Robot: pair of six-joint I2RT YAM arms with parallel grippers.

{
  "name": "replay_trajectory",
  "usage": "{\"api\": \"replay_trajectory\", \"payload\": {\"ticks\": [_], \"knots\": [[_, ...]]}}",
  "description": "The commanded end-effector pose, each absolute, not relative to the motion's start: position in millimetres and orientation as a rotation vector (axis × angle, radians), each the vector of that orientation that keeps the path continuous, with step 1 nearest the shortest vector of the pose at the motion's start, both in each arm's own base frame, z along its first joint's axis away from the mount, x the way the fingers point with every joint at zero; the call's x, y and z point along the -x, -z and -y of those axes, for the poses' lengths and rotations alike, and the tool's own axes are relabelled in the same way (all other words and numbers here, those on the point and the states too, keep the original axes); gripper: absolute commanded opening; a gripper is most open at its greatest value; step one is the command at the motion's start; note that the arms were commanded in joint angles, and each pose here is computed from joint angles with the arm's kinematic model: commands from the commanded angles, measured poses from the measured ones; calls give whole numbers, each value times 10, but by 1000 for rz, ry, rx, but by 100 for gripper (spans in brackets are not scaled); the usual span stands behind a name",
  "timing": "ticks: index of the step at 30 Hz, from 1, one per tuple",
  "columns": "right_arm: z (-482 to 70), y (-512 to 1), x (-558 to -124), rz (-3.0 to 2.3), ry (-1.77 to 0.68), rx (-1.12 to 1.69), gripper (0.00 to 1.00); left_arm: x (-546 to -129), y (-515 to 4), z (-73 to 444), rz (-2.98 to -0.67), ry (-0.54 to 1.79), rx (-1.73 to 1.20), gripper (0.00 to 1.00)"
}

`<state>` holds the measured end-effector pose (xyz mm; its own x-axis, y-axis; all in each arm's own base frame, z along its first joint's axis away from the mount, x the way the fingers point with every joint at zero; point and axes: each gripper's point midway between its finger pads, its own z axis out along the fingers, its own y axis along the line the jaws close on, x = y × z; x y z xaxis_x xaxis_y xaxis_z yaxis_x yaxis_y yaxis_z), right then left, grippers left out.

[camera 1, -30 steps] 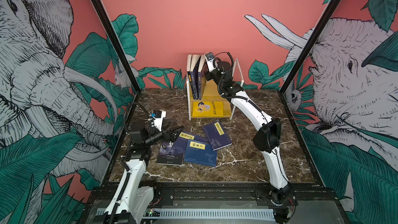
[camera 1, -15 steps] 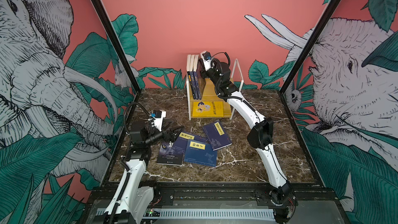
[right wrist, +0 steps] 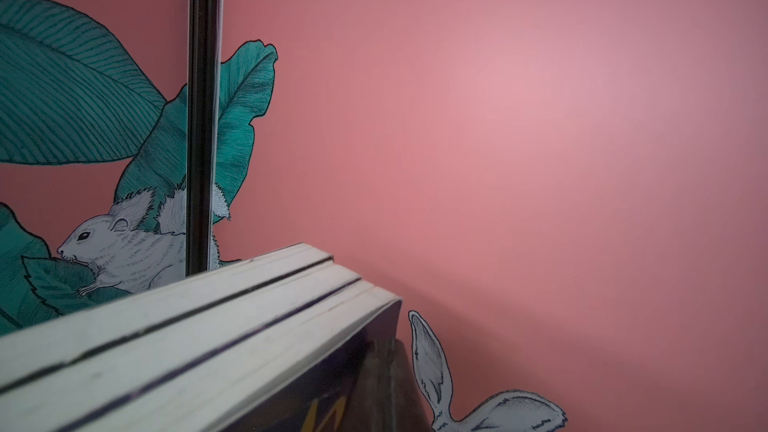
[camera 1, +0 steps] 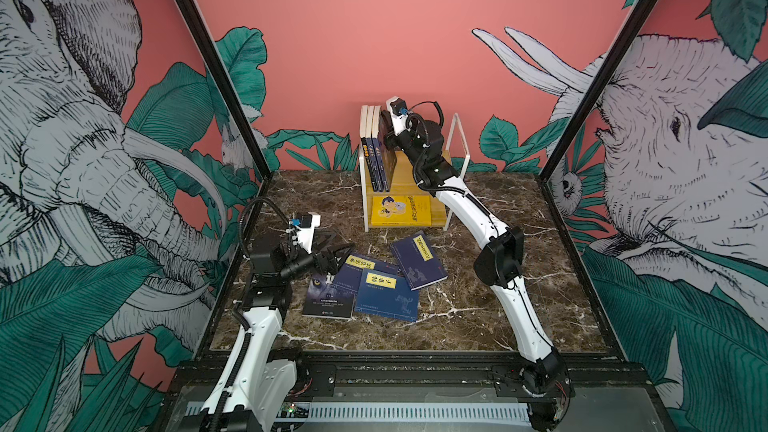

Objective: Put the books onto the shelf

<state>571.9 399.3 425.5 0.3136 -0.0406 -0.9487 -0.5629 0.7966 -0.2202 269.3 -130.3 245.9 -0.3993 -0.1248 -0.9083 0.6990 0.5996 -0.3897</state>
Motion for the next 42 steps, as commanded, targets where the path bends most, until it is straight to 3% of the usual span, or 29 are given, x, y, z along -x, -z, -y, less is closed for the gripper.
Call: {"api": "replay_trajectory", "payload": {"ticks": [1,16,30,42], "knots": [[-3850,-4661,-5536,-1175,-350,529,1,-2659,-2474,1324,-1747,963,-500,100],[-3402,-4428,-5626,-1371,-216,418,0,-2633,-2511,1330,-1732,961,-508,100],[-3201,-3246,-5975,-1683,-41,398,0,-2633,-2513,1332,-1729,966,-505,100],[-3433,-2701,-5915,-1802,-206,514,0,-2664,-2472,1328,-1748,967,-498,100]]}}
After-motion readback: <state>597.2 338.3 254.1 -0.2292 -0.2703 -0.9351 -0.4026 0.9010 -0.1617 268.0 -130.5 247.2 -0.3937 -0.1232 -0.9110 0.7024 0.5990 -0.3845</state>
